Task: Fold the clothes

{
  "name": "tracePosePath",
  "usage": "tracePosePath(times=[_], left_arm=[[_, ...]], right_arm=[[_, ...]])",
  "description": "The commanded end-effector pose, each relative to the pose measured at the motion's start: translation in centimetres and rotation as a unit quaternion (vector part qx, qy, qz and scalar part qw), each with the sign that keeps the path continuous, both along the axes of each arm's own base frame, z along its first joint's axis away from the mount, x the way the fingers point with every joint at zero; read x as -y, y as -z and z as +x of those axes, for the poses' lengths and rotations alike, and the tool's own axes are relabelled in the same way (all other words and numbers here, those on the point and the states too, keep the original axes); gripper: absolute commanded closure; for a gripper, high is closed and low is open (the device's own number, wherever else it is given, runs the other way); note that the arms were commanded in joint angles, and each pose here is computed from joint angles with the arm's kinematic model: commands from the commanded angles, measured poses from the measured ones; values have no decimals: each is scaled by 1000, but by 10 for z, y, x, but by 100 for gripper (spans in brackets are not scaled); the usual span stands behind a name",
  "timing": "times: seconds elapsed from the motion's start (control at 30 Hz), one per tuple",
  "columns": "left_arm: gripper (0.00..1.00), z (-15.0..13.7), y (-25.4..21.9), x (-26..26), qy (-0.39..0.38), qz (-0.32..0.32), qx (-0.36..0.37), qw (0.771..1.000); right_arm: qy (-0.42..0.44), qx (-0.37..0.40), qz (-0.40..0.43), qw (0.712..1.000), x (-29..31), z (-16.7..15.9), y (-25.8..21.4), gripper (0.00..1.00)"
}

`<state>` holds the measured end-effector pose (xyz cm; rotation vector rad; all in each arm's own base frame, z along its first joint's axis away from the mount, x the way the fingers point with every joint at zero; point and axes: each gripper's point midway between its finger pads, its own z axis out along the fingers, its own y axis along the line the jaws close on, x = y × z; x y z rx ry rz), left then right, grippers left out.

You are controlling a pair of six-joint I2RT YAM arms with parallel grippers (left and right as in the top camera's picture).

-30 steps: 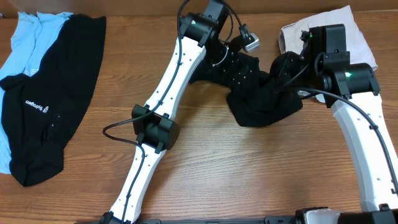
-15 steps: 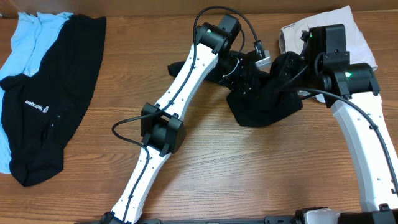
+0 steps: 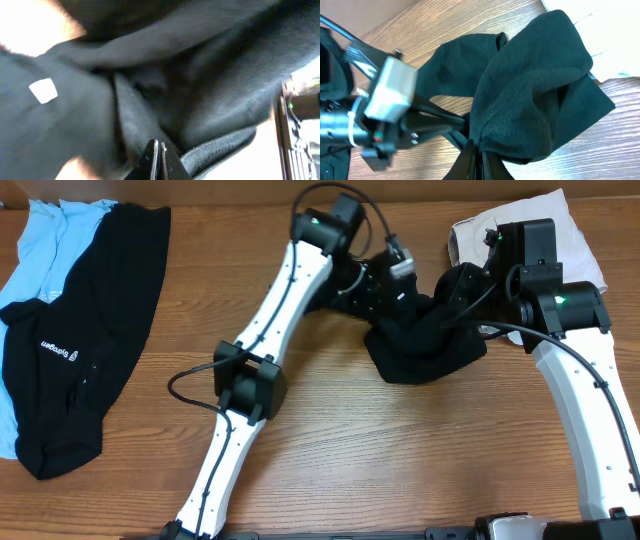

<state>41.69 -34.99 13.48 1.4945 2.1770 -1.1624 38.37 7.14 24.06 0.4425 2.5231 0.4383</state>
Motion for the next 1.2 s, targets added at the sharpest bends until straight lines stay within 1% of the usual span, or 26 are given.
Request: tracePosePath(times=[0.0, 0.13, 0.2, 0.4, 0.43, 0.47, 0.53, 0.63, 0.8, 0.93, 1.03, 1.17], left_arm=[[96, 38, -53, -39, -105, -11, 13, 994], [96, 62, -111, -77, -179, -43, 46, 982], [96, 67, -142, -94, -204, -62, 72, 974], [96, 63, -225, -128, -234, -106, 169, 951], [96, 62, -238, -133, -241, -110, 187, 946], [96, 63, -263, -147, -269, -113, 218, 931], [96, 63, -289, -163, -304, -114, 246, 913], [96, 54, -325, -190, -347, -115, 285, 886], [96, 25, -379, -233, -396, -117, 343, 844], [96, 3, -402, -254, -418, -115, 370, 822], [96, -5, -413, -269, -444, -100, 387, 802], [96, -14, -427, -283, -477, -89, 408, 773]], right_arm=[[2, 17, -4, 1000, 3, 3, -11, 96], [4, 17, -7, 1000, 4, 3, -10, 96], [4, 17, -7, 1000, 4, 3, -10, 96], [3, 19, -6, 1000, 3, 4, -11, 96], [2, 20, -4, 1000, 2, 4, -12, 96], [-3, 23, 2, 1000, 0, 3, -15, 96], [-10, 32, 0, 999, 0, 2, -20, 96], [-15, 47, -1, 999, -1, -2, -31, 96], [-41, 77, 22, 996, -10, -14, -56, 96], [-51, 64, 34, 996, -14, -29, -58, 96], [-53, 43, 34, 997, -14, -39, -52, 96], [-69, 57, 30, 996, -15, -45, -62, 96]])
